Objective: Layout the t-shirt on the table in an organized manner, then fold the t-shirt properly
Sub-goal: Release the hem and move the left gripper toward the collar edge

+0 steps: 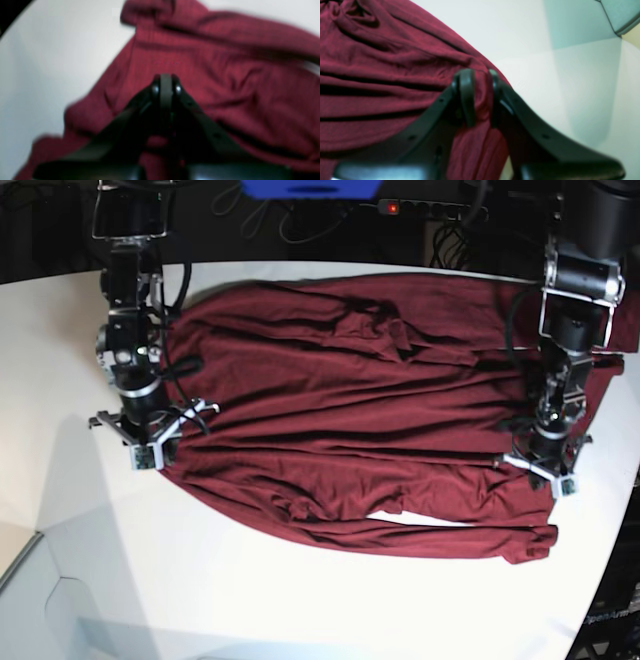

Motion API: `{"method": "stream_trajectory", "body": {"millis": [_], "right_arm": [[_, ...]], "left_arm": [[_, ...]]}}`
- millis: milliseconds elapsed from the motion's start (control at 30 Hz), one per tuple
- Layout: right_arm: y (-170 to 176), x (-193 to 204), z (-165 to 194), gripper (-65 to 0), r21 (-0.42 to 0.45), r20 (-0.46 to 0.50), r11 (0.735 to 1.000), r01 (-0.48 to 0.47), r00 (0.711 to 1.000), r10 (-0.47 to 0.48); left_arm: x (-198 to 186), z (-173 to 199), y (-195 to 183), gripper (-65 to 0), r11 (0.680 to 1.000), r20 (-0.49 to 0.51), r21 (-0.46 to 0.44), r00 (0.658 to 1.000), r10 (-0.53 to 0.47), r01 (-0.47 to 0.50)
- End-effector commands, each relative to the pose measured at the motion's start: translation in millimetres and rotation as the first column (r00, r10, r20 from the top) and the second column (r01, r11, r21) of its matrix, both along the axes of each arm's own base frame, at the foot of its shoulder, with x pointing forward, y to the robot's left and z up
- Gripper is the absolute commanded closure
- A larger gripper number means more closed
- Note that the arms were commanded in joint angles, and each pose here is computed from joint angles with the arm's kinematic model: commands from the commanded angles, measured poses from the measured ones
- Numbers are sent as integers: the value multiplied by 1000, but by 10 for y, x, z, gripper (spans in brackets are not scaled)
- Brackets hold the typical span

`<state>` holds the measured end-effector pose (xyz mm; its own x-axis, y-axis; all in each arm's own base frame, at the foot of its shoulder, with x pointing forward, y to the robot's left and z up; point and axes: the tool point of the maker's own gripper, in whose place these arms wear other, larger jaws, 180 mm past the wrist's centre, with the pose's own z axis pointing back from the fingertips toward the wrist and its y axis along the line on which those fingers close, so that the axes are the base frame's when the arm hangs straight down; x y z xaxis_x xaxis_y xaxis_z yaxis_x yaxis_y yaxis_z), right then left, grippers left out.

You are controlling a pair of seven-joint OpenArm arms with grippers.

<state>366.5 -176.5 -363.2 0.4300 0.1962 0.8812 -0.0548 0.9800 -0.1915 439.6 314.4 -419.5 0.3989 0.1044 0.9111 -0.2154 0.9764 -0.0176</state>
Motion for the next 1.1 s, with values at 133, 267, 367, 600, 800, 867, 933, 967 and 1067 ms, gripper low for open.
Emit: {"method": "stream_trajectory", "body": {"millis": [133, 267, 367, 600, 800, 867, 933, 967, 1067], "right_arm": [[-24, 66, 144, -83, -4, 51, 1000, 0, 999, 0], [-25, 64, 139, -83, -4, 50, 1000, 0, 999, 0], [-26, 61, 121, -85, -4, 45, 1000, 0, 999, 0], [-117, -8, -115, -83, -16, -20, 1000, 6, 1000, -6], [-320, -104, -276, -81, -55, -71, 998, 16, 997, -20], [-406, -114, -272, -81, -60, -71, 998, 34, 997, -38], [-524, -156, -279, -81, -62, -74, 996, 66, 995, -70], [-580, -175, -281, -81, -62, -75, 995, 81, 994, -85], [-696, -189, -255, -81, -65, -68, 992, 111, 991, -115]], "left_arm": [[41, 49, 307, -3, 997, -5, 25, 997, 71, -70], [83, 133, 420, -2, 995, 21, 39, 995, 96, -96], [207, 367, 490, -2, 993, 105, 57, 989, 100, -106], [611, 970, 537, -2, 992, 231, 54, 968, 100, -115], [719, 1124, 511, -2, 992, 262, 46, 960, 99, -114], [705, 1101, 511, -2, 992, 258, 46, 961, 99, -114], [586, 917, 517, -2, 992, 224, 44, 969, 104, -116], [553, 869, 516, -2, 992, 215, 44, 971, 104, -116], [465, 756, 522, -2, 992, 196, 43, 975, 107, -117]]}}
